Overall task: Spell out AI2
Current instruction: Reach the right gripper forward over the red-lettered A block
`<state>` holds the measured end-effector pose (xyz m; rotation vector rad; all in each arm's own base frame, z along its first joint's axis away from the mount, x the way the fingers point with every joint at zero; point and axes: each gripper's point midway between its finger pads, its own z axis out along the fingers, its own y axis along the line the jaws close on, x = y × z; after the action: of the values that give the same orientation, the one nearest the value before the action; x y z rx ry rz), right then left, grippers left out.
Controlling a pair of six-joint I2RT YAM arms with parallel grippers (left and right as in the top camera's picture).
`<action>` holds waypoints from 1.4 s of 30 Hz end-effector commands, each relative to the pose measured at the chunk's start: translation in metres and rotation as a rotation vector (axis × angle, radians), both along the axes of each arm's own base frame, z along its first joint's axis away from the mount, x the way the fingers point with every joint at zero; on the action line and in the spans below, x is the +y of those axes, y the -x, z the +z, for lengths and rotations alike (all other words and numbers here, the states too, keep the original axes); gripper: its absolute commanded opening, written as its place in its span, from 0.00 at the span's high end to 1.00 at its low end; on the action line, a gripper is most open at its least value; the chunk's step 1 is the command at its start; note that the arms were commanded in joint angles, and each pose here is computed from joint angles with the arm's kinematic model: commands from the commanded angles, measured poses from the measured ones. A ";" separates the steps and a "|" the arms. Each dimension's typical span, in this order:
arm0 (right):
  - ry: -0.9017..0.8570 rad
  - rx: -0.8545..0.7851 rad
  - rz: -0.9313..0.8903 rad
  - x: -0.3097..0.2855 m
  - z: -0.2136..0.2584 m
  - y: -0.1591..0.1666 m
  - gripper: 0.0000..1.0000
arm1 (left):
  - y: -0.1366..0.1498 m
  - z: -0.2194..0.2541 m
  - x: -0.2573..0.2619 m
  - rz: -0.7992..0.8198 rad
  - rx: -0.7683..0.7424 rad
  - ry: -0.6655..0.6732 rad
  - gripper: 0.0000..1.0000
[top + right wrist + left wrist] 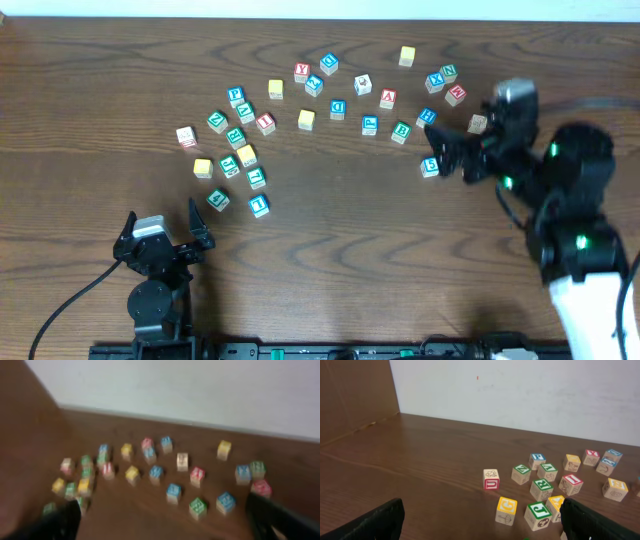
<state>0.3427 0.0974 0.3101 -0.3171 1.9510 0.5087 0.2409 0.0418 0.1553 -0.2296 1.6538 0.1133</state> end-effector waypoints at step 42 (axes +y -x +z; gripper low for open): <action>0.236 0.678 -0.223 0.051 -0.160 -0.192 0.25 | 0.001 -0.017 0.002 0.011 0.054 -0.005 0.02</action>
<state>0.5239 0.1636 0.1773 -0.3870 2.5926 0.4175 0.2408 0.0418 0.1553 -0.2242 1.6547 0.1182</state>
